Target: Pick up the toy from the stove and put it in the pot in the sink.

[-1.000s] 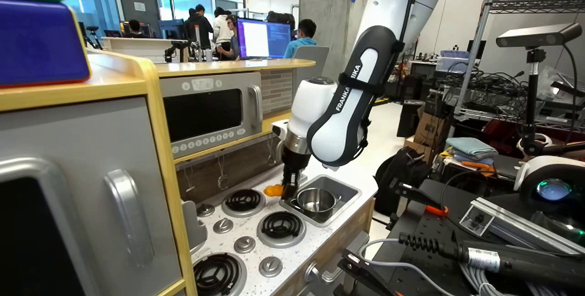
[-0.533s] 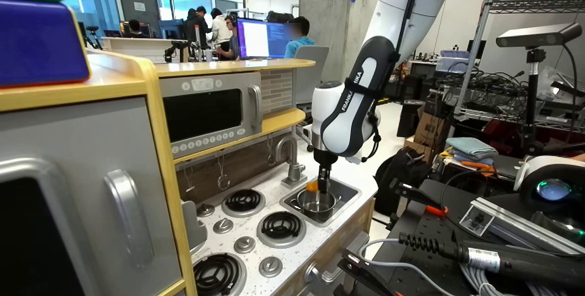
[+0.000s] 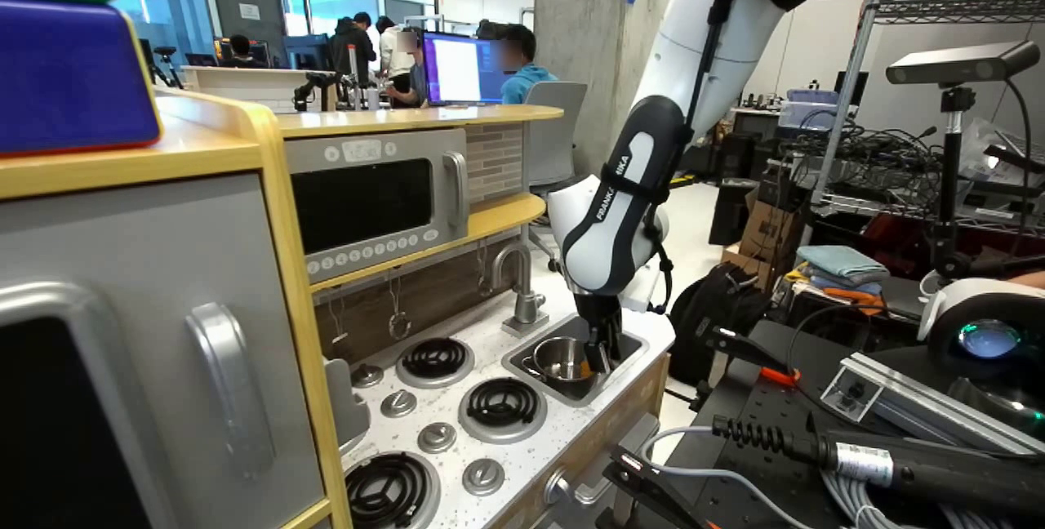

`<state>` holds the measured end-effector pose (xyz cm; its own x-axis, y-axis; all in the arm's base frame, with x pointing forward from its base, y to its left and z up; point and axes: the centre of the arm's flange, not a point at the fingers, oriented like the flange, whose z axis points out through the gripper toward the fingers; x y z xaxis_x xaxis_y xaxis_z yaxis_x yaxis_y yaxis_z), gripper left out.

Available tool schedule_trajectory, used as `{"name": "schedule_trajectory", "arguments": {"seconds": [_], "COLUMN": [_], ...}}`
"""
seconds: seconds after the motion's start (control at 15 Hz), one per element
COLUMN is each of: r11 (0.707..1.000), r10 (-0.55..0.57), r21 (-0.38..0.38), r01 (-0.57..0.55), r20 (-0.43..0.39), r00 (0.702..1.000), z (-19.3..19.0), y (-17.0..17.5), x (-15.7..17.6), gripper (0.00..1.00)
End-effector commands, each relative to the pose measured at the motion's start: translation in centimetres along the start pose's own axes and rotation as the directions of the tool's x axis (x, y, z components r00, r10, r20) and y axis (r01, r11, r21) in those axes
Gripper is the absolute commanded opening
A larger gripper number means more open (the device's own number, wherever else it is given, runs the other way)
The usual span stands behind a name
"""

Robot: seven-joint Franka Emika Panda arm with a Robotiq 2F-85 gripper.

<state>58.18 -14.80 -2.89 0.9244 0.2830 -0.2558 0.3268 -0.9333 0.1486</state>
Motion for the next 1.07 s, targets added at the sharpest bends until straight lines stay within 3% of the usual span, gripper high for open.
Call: {"name": "schedule_trajectory", "arguments": {"seconds": [0.0, 0.4, 0.8, 0.93, 1.0], "r11": [0.999, 0.997, 0.992, 0.985, 0.980], "r10": [0.027, 0.010, -0.061, -0.107, -0.132], "r21": [0.025, 0.078, 0.090, 0.103, 0.107], "r01": [-0.027, -0.006, 0.086, 0.141, 0.169], "r20": [0.014, -0.052, -0.257, -0.286, -0.288], "r00": [1.000, 0.999, 0.965, 0.952, 0.948], "z": [-0.4, -3.8, -12.1, -14.6, -15.7], "y": [-1.7, -4.0, -6.1, -6.5, -6.7], "x": [2.6, 2.3, -0.7, -2.8, -3.8], "gripper": [0.18, 0.18, 0.18, 0.18, 0.39]}}
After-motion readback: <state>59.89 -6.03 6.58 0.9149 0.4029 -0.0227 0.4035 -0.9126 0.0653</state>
